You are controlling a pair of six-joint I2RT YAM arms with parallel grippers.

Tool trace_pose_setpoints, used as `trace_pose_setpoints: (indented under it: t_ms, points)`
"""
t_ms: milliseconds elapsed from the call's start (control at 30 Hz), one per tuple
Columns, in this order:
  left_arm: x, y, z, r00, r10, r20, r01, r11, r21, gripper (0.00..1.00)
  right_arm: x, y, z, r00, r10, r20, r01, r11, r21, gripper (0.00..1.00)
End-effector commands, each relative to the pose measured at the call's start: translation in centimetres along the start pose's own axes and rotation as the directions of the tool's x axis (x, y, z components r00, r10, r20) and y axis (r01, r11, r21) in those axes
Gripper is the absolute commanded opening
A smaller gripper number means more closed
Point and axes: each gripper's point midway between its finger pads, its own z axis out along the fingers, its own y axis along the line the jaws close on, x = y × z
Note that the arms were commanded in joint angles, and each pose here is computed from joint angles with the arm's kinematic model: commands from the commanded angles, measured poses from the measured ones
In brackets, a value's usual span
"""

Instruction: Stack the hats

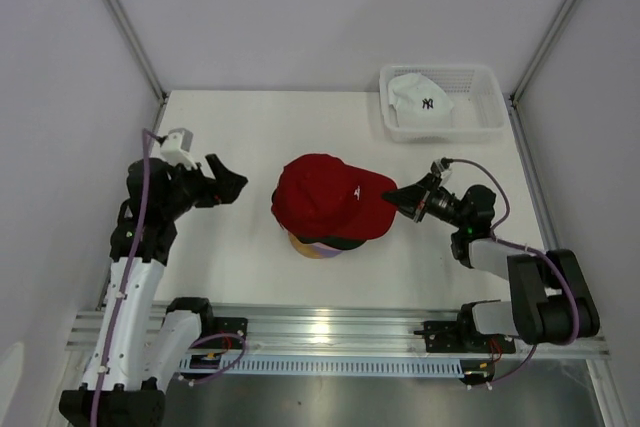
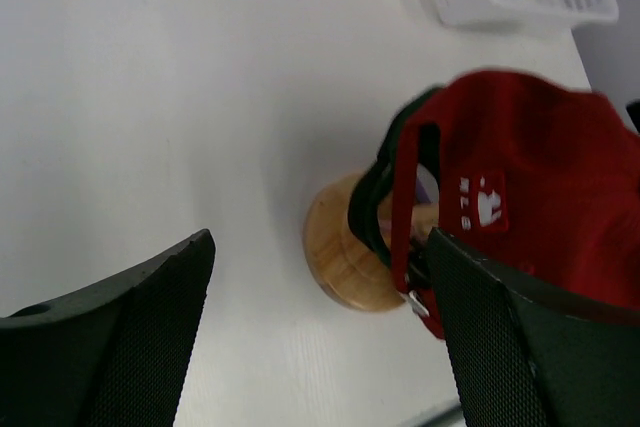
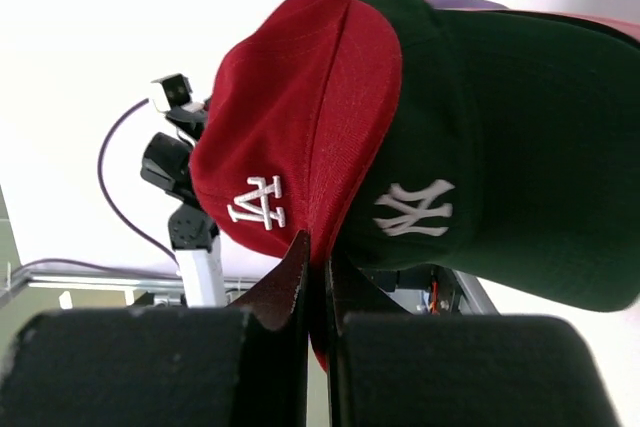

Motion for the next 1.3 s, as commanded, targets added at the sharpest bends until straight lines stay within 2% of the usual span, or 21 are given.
trace_pose_setpoints:
  t_ms: [0,67,233,400,700,967,1167,1267]
  points:
    - [3.4,-1.8,-0.1,0.996,-0.049,-0.078,0.054,0.997,0.059,0.89,-0.5,-0.8,-0.2,0.999,-0.042,0.027,0.043,0.998,-0.035,0.0]
    - [4.3,-3.2,-0.2,0.993,-0.019,-0.116,0.029,0.996,0.084,0.88,-0.5,-2.7,-0.3,0.999,-0.009,0.042,0.009,1.0,-0.004,0.0]
    - [6.5,-1.8,0.6,0.983,-0.029,-0.181,0.026,0.999,-0.018,0.83,0.4,-5.4,-0.6,1.0,-0.01,0.022,0.009,0.999,0.04,0.0]
    - [8.3,-2.1,1.8,0.968,-0.042,-0.246,0.042,0.999,-0.004,0.8,0.5,-7.7,-0.7,1.0,0.009,0.023,-0.011,0.996,0.091,0.0]
    - [9.8,-3.8,3.6,0.942,0.01,-0.334,0.003,0.999,0.041,0.78,0.8,-8.9,-0.4,0.997,0.079,-0.002,-0.078,0.994,0.072,0.0]
    - [9.5,-4.4,4.2,0.948,0.005,-0.318,0.013,0.998,0.056,0.77,1.1,-8.5,0.1,0.997,0.077,-0.031,-0.075,0.996,0.053,0.0]
    - [9.3,-5.7,4.4,0.949,-0.003,-0.315,0.035,0.995,0.094,0.72,1.1,-8.4,0.0,0.997,0.077,-0.023,-0.075,0.996,0.053,0.0]
    - [9.6,-4.9,4.7,0.949,0.023,-0.315,-0.012,0.999,0.036,0.72,1.1,-8.4,0.1,0.997,0.077,-0.02,-0.075,0.996,0.053,0.0]
